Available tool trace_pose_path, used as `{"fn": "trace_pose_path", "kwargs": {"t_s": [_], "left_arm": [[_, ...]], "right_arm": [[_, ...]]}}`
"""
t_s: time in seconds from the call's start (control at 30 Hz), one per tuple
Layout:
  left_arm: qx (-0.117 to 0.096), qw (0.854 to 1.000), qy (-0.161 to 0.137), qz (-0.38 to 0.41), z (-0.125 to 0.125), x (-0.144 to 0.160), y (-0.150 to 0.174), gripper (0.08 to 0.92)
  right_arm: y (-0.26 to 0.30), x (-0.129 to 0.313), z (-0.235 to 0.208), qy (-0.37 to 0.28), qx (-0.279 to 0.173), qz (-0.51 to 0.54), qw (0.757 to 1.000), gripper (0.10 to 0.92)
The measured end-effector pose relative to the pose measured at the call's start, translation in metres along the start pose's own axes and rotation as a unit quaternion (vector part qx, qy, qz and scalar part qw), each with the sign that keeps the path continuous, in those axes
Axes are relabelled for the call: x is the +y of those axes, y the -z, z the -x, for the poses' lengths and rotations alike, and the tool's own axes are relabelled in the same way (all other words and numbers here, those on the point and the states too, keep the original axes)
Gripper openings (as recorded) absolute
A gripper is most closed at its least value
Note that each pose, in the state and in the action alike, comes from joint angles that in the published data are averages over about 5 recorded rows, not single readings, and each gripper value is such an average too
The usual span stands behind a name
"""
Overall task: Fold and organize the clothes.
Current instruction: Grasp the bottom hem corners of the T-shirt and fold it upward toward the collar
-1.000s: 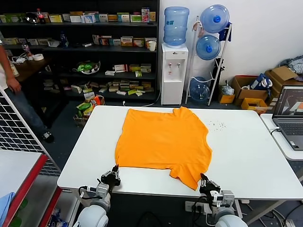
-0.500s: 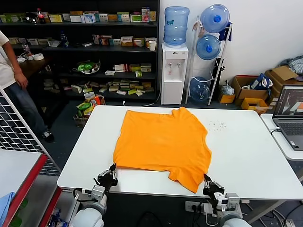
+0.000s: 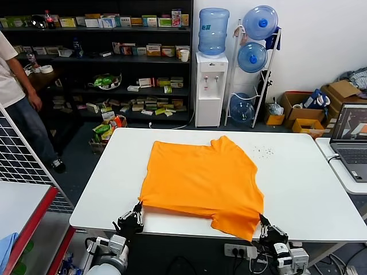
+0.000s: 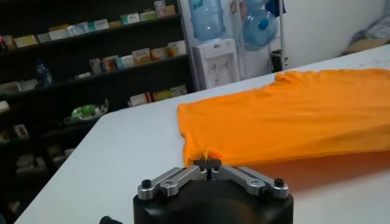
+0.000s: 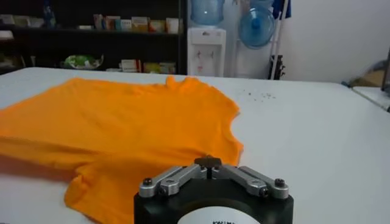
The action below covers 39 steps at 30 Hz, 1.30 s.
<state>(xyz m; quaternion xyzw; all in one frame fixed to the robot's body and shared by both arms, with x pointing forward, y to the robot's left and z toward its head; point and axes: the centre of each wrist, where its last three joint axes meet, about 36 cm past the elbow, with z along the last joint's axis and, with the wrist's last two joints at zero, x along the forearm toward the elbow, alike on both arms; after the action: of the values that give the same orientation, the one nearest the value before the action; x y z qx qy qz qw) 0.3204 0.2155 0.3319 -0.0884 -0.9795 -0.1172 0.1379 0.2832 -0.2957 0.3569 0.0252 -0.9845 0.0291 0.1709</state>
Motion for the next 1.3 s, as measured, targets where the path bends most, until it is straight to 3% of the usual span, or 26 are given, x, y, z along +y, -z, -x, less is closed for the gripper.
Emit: {"fn": "trace_pose_path", "kwargs": {"t_s": [0.47, 0.9, 1.07, 1.3], "left_arm": [[-0.019, 1.0, 0.008, 0.014, 0.047, 0.002, 0.005, 0.097], [-0.024, 0.999, 0.004, 0.043, 0.093, 0.018, 0.012, 0.097], [-0.023, 0.999, -0.005, 0.046, 0.102, 0.015, 0.015, 0.123], [-0.018, 0.999, -0.008, 0.039, 0.103, 0.015, 0.016, 0.31]], "right_arm": [[0.012, -0.027, 0.082, 0.001, -0.044, -0.018, 0.999, 0.123], [0.026, -0.031, 0.147, 0.005, -0.031, -0.021, 0.999, 0.126], [0.028, -0.031, 0.159, 0.006, -0.026, -0.021, 0.999, 0.208], [0.032, -0.036, 0.157, 0.008, -0.018, -0.023, 1.0, 0.408]]}}
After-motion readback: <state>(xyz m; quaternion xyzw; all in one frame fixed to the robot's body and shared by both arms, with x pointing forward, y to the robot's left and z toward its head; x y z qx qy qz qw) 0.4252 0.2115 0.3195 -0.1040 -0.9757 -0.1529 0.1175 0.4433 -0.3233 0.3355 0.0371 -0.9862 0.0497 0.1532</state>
